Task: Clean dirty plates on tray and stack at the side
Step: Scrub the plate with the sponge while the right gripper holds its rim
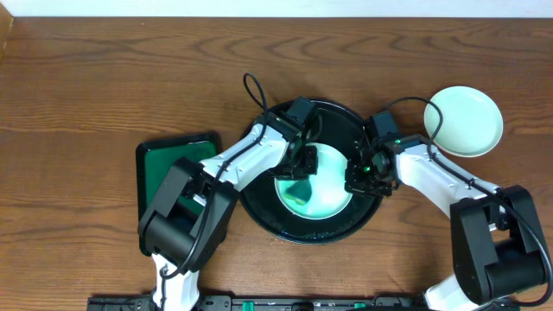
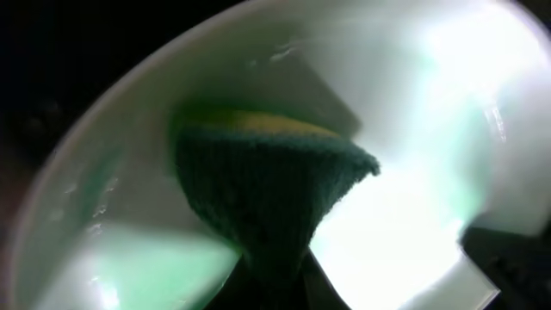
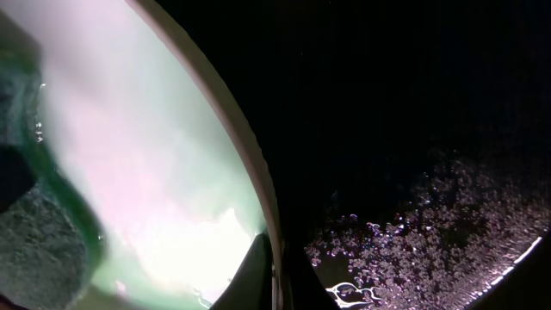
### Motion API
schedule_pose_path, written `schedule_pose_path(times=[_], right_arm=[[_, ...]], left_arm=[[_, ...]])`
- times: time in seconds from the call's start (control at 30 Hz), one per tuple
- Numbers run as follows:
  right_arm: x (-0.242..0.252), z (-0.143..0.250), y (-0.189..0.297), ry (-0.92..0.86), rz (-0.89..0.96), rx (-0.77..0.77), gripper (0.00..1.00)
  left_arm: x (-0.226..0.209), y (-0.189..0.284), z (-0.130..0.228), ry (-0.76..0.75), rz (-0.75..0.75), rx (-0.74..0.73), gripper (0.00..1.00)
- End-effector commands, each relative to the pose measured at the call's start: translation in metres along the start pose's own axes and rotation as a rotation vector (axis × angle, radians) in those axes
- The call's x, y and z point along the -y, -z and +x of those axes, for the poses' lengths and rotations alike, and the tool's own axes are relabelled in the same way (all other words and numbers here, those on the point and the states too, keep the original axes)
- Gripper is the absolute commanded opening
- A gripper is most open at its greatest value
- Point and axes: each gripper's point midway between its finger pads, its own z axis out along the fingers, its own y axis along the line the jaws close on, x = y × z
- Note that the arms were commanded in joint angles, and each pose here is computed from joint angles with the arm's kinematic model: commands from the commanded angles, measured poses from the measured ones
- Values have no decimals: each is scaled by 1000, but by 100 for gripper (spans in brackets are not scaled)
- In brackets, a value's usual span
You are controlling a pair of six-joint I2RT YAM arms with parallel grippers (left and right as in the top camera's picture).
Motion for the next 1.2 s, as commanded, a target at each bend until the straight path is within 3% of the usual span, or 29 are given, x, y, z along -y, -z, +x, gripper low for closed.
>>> schedule_pose_path(times=[0.0, 0.13, 0.3, 0.53, 0.7, 0.9, 1.17], right_arm=[[26, 8, -15, -7, 110, -16, 1], [26, 8, -15, -4, 110, -16, 1], [26, 9, -15, -5, 112, -19, 1], [29, 14, -15, -11, 122, -39, 1], [29, 15, -14, -13, 125, -46, 1], [29, 15, -14, -13, 124, -45, 1], [29, 15, -14, -13, 125, -45, 1]], left_arm=[[37, -36, 33, 23, 224, -201, 7], [60, -40, 25, 29, 355, -207, 7], [58, -46, 12, 41, 373, -173, 7], [-16, -40, -44, 188, 200, 2, 7], [-79, -23, -67, 331, 131, 47, 7], [-147, -10, -51, 418, -51, 1, 7], [-191, 4, -12, 387, -355, -83, 7]])
